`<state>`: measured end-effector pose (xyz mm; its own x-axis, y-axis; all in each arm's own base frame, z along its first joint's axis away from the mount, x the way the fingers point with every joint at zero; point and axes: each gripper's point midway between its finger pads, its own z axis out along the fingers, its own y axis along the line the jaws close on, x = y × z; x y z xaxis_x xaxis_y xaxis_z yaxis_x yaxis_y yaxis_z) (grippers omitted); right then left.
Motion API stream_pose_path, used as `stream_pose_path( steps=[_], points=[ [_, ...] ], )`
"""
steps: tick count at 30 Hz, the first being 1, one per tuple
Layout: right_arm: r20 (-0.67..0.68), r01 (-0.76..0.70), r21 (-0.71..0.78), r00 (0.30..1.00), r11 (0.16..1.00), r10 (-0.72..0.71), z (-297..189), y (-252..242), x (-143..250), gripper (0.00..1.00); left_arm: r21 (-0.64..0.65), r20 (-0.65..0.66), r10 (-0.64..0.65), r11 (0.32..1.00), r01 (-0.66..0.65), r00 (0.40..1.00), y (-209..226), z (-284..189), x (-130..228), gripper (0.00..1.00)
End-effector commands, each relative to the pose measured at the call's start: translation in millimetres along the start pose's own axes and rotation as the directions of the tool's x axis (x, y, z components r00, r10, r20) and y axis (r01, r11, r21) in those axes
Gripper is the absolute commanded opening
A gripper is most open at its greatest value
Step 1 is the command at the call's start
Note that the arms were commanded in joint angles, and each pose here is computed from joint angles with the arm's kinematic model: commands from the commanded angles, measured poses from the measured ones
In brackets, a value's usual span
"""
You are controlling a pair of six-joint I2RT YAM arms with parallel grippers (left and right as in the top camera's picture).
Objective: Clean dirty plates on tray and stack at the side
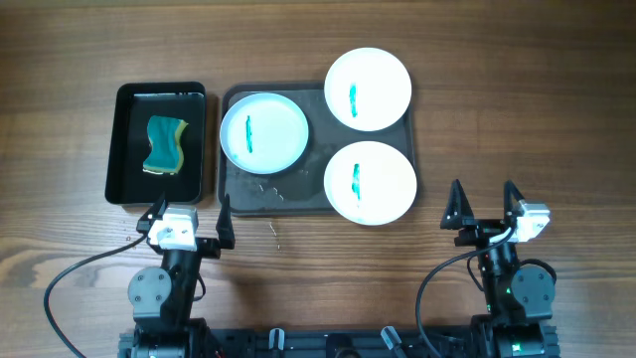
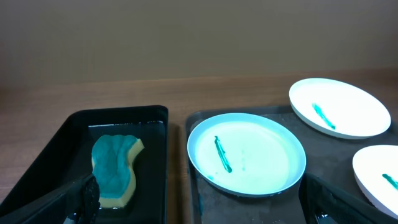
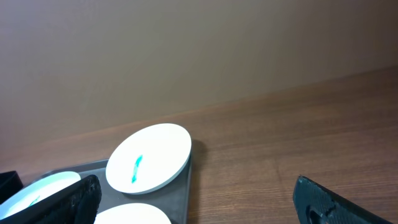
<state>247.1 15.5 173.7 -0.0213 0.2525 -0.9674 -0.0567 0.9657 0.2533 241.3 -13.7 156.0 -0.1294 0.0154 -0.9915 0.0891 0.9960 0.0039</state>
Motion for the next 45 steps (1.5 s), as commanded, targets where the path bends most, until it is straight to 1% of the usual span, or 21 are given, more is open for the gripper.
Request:
stream_pose_path(
  steps=[1, 10, 14, 20, 24, 27, 29, 32, 36, 41, 45],
  points=[
    [0.013, 0.017, 0.011, 1.0, 1.0, -0.017, -0.4, -2.0, -2.7, 1.0, 0.017, 0.004, 0.016, 1.0, -0.016, 1.0, -3.3, 0.2, 0.9, 1.0],
    [0.014, 0.015, 0.009, 1.0, 1.0, -0.015, -0.4, -1.5, -3.0, 1.0, 0.017, 0.004, 0.016, 1.0, -0.016, 1.0, -3.3, 0.2, 0.9, 1.0],
    [-0.001, -0.009, -0.062, 1.0, 0.998, 0.009, -0.7, 10.6, -0.7, 1.0, 0.017, 0.005, 0.016, 1.0, -0.016, 1.0, -3.3, 0.1, 0.8, 1.0],
    [-0.04, -0.027, -0.08, 0.999, 0.996, 0.024, 0.3, 13.5, 7.5, 1.0, 0.016, 0.003, 0.018, 1.0, -0.018, 1.0, -3.1, 0.5, 1.1, 1.0],
    [0.007, -0.04, -0.091, 0.999, 0.995, 0.041, 0.7, 16.0, -4.5, 1.0, 0.01, 0.061, 0.015, 1.0, -0.016, 0.998, -2.1, 0.0, -13.5, 1.0],
    [0.052, -0.027, -0.161, 0.998, 0.987, 0.036, -1.5, 29.2, -17.6, 1.0, 0.012, 0.101, 0.01, 1.0, -0.012, 0.995, -2.5, -0.6, -23.3, 1.0],
    [0.063, -0.018, -0.196, 0.998, 0.981, 0.031, -3.8, 36.7, -25.3, 1.0, 0.014, 0.106, 0.011, 1.0, -0.012, 0.994, -2.9, -1.2, -27.6, 1.0],
    [0.06, -0.013, -0.226, 0.998, 0.974, 0.027, -6.4, 45.2, -36.5, 1.0, 0.062, 0.092, 0.01, 0.998, -0.016, 0.996, -11.1, -3.3, -39.3, 1.0],
    [0.026, -0.006, -0.261, 1.0, 0.965, 0.013, -4.7, 57.3, -53.2, 1.0, 0.094, 0.032, 0.003, 0.996, -0.006, 0.999, -15.6, -0.9, -59.2, 1.0],
    [-0.061, 0.019, -0.243, 0.998, 0.97, -0.035, 12.2, 64.6, -77.2, 1.0, 0.1, -0.135, -0.013, 0.995, 0.027, 0.991, -14.1, 18.3, -78.8, 1.0],
    [-0.183, 0.009, -0.218, 0.982, 0.976, -0.049, 35.9, 67.9, -87.1, 1.0, 0.091, -0.31, -0.029, 0.994, 0.06, 0.95, -11.0, 38.8, -97.7, 1.0]
  ],
)
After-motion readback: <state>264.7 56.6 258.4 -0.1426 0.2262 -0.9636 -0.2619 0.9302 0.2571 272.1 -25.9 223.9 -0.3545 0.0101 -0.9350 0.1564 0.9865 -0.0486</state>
